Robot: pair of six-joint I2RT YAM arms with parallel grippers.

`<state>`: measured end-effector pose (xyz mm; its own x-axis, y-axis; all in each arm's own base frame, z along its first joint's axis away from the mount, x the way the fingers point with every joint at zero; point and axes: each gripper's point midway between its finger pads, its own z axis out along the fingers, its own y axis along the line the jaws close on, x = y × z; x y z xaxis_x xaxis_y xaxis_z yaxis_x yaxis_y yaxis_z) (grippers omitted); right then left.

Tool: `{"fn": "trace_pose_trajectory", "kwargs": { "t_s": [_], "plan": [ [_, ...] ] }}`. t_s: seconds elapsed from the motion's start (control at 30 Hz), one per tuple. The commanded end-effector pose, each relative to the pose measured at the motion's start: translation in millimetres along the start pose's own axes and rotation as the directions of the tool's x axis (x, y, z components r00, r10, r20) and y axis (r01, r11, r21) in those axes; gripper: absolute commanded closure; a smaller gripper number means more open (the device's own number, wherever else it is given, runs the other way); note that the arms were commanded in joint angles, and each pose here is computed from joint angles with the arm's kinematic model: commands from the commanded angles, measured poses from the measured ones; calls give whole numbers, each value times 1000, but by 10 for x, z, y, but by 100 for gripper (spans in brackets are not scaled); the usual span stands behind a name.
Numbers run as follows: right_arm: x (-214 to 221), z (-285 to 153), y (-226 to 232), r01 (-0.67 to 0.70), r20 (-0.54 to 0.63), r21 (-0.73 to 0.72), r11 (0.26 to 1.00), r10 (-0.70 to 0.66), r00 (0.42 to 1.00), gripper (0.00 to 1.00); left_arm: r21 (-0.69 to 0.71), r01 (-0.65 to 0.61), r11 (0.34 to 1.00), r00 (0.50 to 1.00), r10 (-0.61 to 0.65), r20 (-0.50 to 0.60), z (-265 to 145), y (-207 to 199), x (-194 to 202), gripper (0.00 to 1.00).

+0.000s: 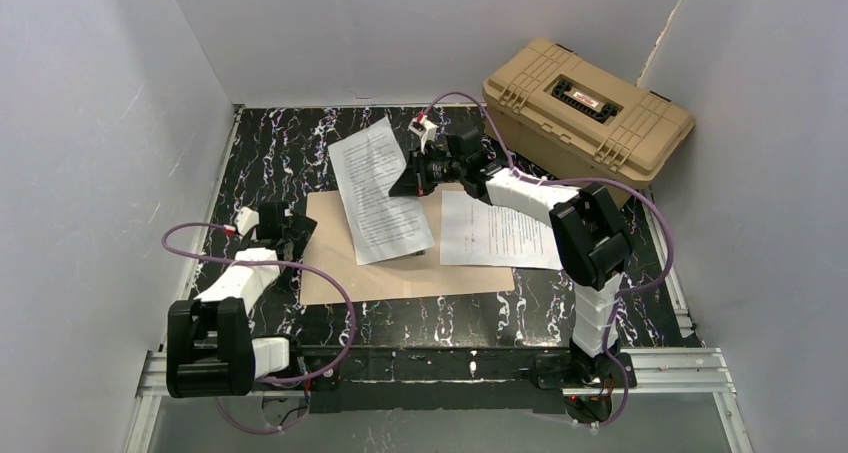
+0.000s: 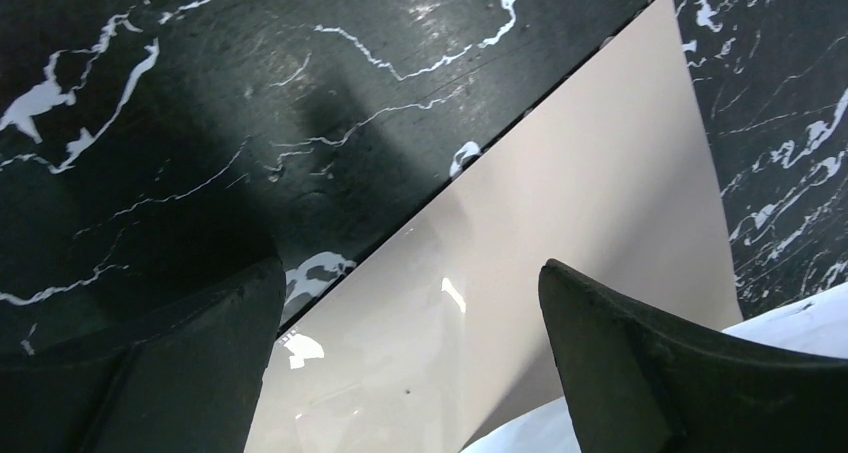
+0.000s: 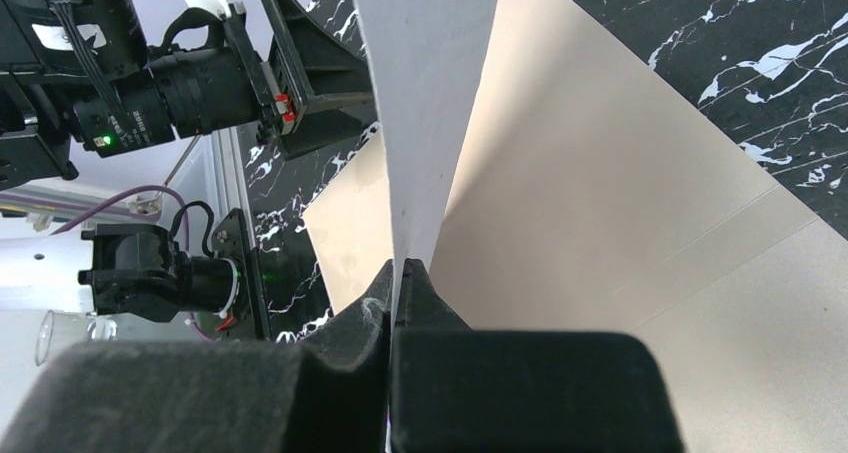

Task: Put the files into the folder

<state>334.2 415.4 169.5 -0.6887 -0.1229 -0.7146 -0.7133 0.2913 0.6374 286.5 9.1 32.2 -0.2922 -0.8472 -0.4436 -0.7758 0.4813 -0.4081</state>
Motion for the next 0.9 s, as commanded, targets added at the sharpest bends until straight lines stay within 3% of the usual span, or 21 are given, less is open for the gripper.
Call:
{"fn": "trace_pose_trajectory", "kwargs": {
  "t_s": [0.0,0.87],
  "plan": [
    [-10,32,19,13,25,-41,999,-12,1000,99,-126,-19,992,991,2,-137,93,418,384,2],
    [450,290,-124,-168,20,-95,981,171,985,99,-88,-2,996,963,-22,-270,80,441,721,2]
  ]
}}
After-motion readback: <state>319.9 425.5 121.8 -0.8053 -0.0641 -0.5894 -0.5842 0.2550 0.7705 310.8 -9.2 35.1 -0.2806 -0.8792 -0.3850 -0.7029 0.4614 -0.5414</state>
